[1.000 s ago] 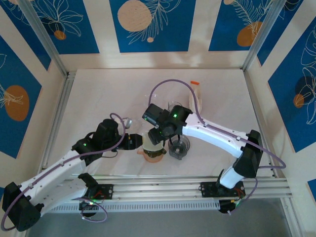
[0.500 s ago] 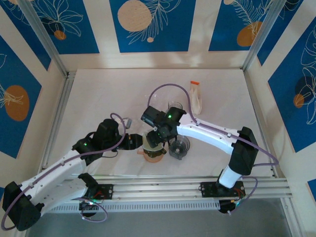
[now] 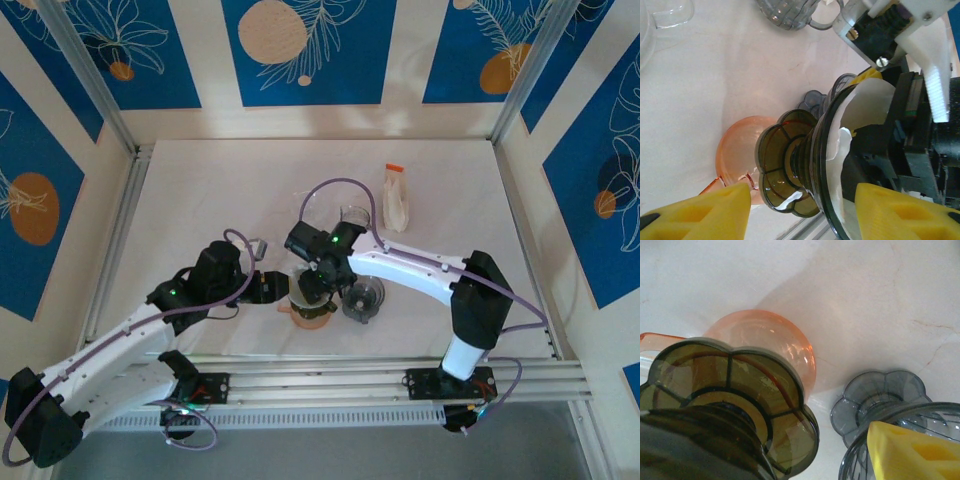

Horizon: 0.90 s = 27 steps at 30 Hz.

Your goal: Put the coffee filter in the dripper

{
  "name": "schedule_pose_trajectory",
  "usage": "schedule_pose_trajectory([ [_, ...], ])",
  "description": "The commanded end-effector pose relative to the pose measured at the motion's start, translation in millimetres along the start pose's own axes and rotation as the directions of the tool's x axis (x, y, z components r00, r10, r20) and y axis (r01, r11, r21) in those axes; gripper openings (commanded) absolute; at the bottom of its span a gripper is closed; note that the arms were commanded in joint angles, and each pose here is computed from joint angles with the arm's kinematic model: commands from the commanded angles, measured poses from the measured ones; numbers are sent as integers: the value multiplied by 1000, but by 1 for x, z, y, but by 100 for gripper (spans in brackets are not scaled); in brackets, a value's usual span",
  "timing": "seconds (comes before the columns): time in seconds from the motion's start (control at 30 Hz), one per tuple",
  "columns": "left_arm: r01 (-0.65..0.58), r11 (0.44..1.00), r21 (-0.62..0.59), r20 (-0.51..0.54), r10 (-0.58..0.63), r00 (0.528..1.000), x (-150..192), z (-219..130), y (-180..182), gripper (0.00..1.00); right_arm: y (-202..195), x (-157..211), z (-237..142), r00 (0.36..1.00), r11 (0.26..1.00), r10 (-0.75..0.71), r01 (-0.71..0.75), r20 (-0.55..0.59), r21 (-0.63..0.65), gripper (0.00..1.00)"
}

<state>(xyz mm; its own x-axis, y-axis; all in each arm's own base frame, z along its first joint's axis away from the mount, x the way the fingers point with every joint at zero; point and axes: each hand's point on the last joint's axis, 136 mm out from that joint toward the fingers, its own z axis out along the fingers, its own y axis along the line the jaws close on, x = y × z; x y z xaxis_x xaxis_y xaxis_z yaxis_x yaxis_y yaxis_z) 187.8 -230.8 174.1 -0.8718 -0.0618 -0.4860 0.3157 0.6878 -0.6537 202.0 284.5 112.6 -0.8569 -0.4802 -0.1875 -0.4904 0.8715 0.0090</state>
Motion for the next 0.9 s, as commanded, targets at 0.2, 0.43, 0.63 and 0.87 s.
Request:
schedule_pose_trajectory([
  [0.2, -15, 1000, 9, 53, 15, 998, -7, -2, -3, 71, -1, 3, 12, 999, 1000, 25, -25, -25, -1, 70],
  [0.43, -11, 1000, -11, 16, 11, 1000, -3, 10, 3, 72, -1, 5, 13, 999, 1000, 26, -26, -29, 0, 70],
  [0.63, -8, 999, -35, -6, 7, 1000, 1, 13, 8, 61, -1, 6, 12, 999, 1000, 31, -31, -26, -3, 70],
  [0.87, -3, 999, -50, -15, 2, 1000, 5, 10, 11, 56, 1, 3, 6, 999, 999, 34, -34, -10, -11, 70],
])
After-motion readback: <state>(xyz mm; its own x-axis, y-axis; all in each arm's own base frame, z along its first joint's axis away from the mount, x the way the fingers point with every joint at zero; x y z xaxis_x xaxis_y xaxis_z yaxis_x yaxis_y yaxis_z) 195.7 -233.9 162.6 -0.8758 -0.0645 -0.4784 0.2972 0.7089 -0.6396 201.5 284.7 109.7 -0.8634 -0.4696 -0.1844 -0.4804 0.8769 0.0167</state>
